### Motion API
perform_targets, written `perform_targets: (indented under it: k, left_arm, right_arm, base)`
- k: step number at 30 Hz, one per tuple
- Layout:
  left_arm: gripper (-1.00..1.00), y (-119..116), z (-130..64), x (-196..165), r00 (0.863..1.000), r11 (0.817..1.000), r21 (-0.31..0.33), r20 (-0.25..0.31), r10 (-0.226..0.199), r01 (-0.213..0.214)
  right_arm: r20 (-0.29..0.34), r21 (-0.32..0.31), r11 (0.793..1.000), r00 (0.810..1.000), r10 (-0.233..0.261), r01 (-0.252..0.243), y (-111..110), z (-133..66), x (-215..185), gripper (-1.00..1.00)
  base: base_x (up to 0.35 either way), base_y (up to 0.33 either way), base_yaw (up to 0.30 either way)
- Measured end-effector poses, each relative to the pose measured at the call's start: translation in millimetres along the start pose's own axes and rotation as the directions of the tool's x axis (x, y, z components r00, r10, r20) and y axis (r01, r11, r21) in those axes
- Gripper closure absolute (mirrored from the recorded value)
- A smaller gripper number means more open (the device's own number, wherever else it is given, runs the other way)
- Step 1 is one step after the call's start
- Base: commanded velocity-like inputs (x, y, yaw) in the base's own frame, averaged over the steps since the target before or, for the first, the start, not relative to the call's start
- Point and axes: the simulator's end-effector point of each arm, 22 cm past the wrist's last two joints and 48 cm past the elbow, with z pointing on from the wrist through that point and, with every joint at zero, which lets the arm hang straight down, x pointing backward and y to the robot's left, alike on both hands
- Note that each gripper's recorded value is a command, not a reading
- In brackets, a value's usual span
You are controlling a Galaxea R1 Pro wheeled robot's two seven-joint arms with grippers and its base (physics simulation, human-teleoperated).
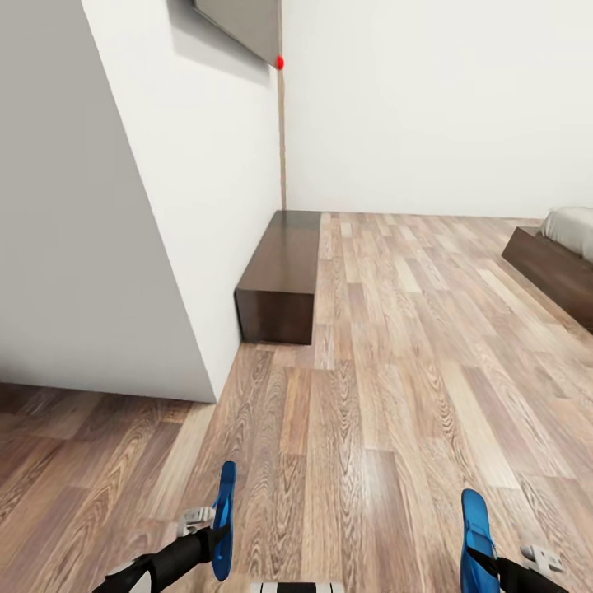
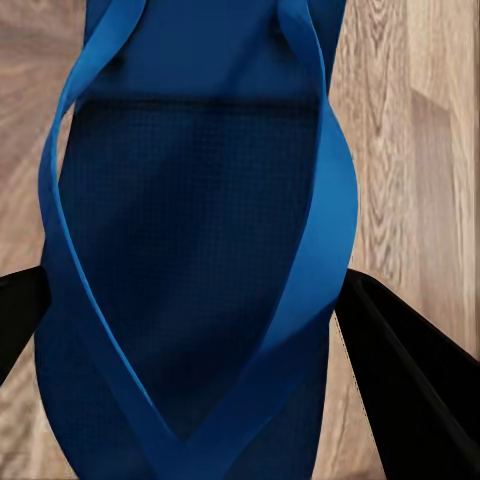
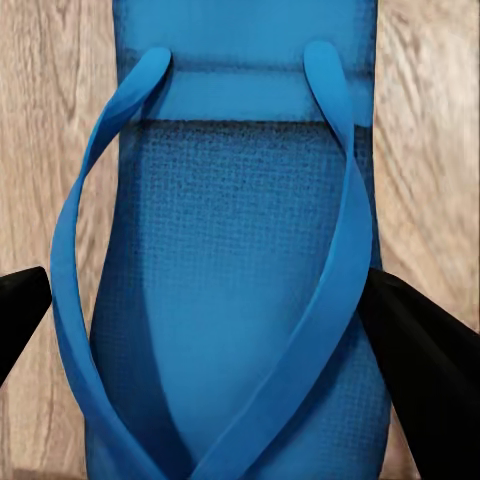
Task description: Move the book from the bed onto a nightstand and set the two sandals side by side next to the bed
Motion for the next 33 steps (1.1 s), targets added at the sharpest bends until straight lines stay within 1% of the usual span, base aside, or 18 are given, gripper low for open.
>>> perform_targets:
  k: [3, 4, 6, 9, 11, 13, 15, 19, 23, 26, 27, 29, 31, 33]
  left_arm:
    - [1.0, -3.0, 1.8, 3.7, 1.0, 1.0, 0.003, -0.006, -0.004, 0.004]
    - [1.0, -6.4, 4.0, 8.6, 1.0, 1.0, 0.004, -0.014, -0.008, 0.008]
    - [1.0, -9.7, 7.3, 12.2, 1.0, 1.0, -0.003, -0.018, -0.015, 0.015]
    - [1.0, -11.0, 13.0, 18.7, 0.999, 0.999, -0.036, -0.029, -0.015, 0.014]
    - [1.0, -12.2, 16.6, 24.0, 0.999, 0.998, -0.056, -0.042, -0.002, -0.001]
    - [1.0, -16.3, 20.6, 31.3, 0.997, 0.997, -0.066, -0.066, 0.026, -0.031]
    - [1.0, -18.4, 22.3, 36.0, 0.995, 0.996, -0.068, -0.084, 0.052, -0.058]
    - [1.0, -19.6, 23.2, 38.8, 0.993, 0.995, -0.068, -0.094, 0.067, -0.074]
    - [1.0, -20.4, 23.6, 40.0, 0.993, 0.995, -0.068, -0.098, 0.071, -0.078]
    - [1.0, -19.9, 23.0, 43.4, 0.992, 0.995, -0.07, -0.105, 0.068, -0.075]
    - [1.0, -19.7, 22.9, 43.5, 0.992, 0.995, -0.07, -0.105, 0.067, -0.075]
    - [1.0, -18.9, 22.5, 43.9, 0.992, 0.995, -0.073, -0.106, 0.067, -0.075]
    - [1.0, -18.5, 22.3, 43.6, 0.992, 0.994, -0.075, -0.105, 0.067, -0.075]
    - [1.0, -18.5, 22.2, 43.3, 0.992, 0.994, -0.075, -0.104, 0.067, -0.075]
  right_arm:
    - [-0.009, -0.008, 1.0, 1.0, 0.001, -0.001, 6.2, 4.4, 5.8, 1.0]
    - [-0.016, -0.026, 1.0, 1.0, 0.009, -0.009, 18.2, 12.0, 13.5, 1.0]
    - [-0.023, -0.046, 0.999, 1.0, 0.018, -0.019, 31.8, 20.0, 21.9, 1.0]
    - [-0.044, -0.055, 0.998, 0.999, 0.016, -0.019, 44.2, 28.6, 34.7, 1.0]
    - [-0.072, -0.05, 0.999, 0.997, 0.001, -0.005, 52.0, 35.5, 47.5, 1.0]
    - [-0.124, -0.041, 0.998, 0.991, -0.041, 0.036, 62.8, 44.7, 68.8, 1.0]
    - [-0.162, -0.039, 0.996, 0.984, -0.079, 0.074, 69.2, 49.6, 82.8, 1.0]
    - [-0.179, -0.043, 0.995, 0.979, -0.1, 0.094, 72.7, 51.6, 88.6, 1.0]
    - [-0.183, -0.048, 0.994, 0.977, -0.107, 0.1, 71.3, 50.0, 88.2, 1.0]
    - [-0.183, -0.134, 0.987, 0.977, -0.109, 0.085, 90.0, 47.7, 89.5, 1.0]
    - [-0.183, -0.153, 0.985, 0.977, -0.108, 0.081, 94.4, 47.0, 89.8, 1.0]
    - [-0.183, -0.228, 0.971, 0.977, -0.109, 0.065, 110.9, 43.5, 90.6, 1.0]
    - [-0.182, -0.263, 0.963, 0.977, -0.109, 0.058, 118.7, 41.4, 90.5, 1.0]
    - [-0.181, -0.285, 0.957, 0.977, -0.11, 0.055, 123.8, 40.1, 90.4, 1.0]
  base:
    - [0.0, 0.0, -0.281]
    - [0.0, 0.0, -0.281]
    - [0.0, 0.0, -0.281]
    - [0.0, 0.0, -0.281]
    - [0.0, 0.0, -0.281]
    - [0.0, 0.0, -0.281]
    - [0.0, 0.0, -0.281]
    - [0.0, 0.0, -0.281]
    - [0.0, 0.0, -0.281]
    - [0.0, 0.0, -0.281]
    - [0.0, 0.0, -0.281]
    - [0.0, 0.0, -0.281]
    - [0.0, 0.0, -0.281]
    - [0.0, 0.0, -0.281]
